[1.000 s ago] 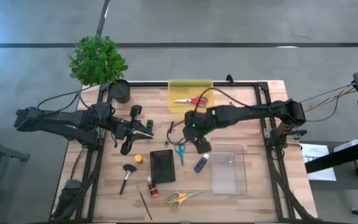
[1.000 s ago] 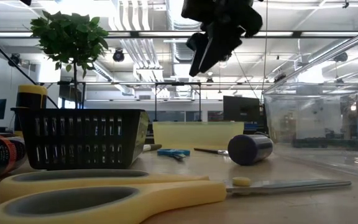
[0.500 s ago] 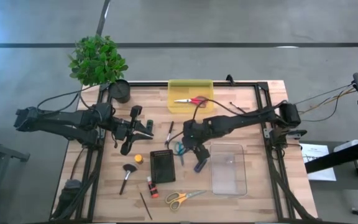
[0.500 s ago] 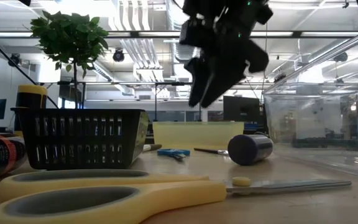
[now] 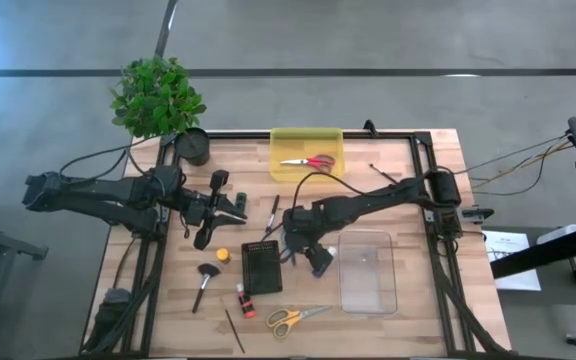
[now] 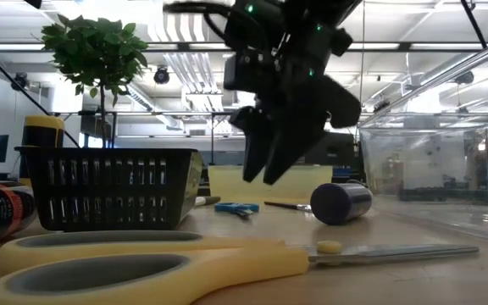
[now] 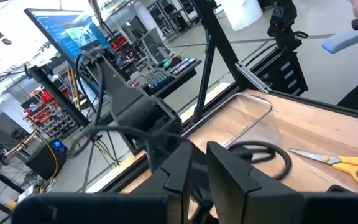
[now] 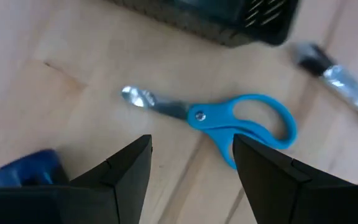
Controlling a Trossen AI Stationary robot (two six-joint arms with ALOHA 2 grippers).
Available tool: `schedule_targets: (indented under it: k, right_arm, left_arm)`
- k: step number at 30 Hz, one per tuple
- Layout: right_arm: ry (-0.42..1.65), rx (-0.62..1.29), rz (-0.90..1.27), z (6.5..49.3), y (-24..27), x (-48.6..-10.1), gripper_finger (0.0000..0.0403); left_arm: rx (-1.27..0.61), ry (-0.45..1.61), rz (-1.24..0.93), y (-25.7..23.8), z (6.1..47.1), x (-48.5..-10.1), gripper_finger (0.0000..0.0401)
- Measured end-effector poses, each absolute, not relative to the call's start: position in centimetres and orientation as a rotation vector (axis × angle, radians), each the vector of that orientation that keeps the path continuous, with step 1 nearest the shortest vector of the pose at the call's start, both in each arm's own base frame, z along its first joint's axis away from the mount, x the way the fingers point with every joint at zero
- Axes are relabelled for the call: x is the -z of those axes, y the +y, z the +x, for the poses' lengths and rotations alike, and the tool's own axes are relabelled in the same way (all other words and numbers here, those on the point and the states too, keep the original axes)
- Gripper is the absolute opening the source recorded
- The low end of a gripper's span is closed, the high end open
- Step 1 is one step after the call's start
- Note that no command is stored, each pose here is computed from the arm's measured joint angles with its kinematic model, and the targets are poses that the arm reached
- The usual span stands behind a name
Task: Pick & Place Paint Supplies
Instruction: Put the blue scissors into the yellow bin
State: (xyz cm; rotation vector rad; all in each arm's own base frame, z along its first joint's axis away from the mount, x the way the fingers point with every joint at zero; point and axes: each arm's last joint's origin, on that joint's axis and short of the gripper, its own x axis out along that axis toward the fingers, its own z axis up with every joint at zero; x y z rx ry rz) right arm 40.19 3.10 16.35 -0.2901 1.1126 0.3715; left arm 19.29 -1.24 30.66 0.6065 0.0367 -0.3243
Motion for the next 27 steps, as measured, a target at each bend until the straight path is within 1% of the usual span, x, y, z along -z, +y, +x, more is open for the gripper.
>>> schedule_targets:
  k: [7,27]
  right_arm:
    - [1.140,-0.398,-0.284,40.38,3.15,-15.14,0.0224]
    - [1.098,-0.404,-0.322,40.71,2.21,-15.15,0.0224]
  left_arm:
    - [0.324,0.037,0.607,-1.24,19.29,-30.66,0.0057]
    - [0.325,0.036,0.606,-1.25,19.29,-30.67,0.0057]
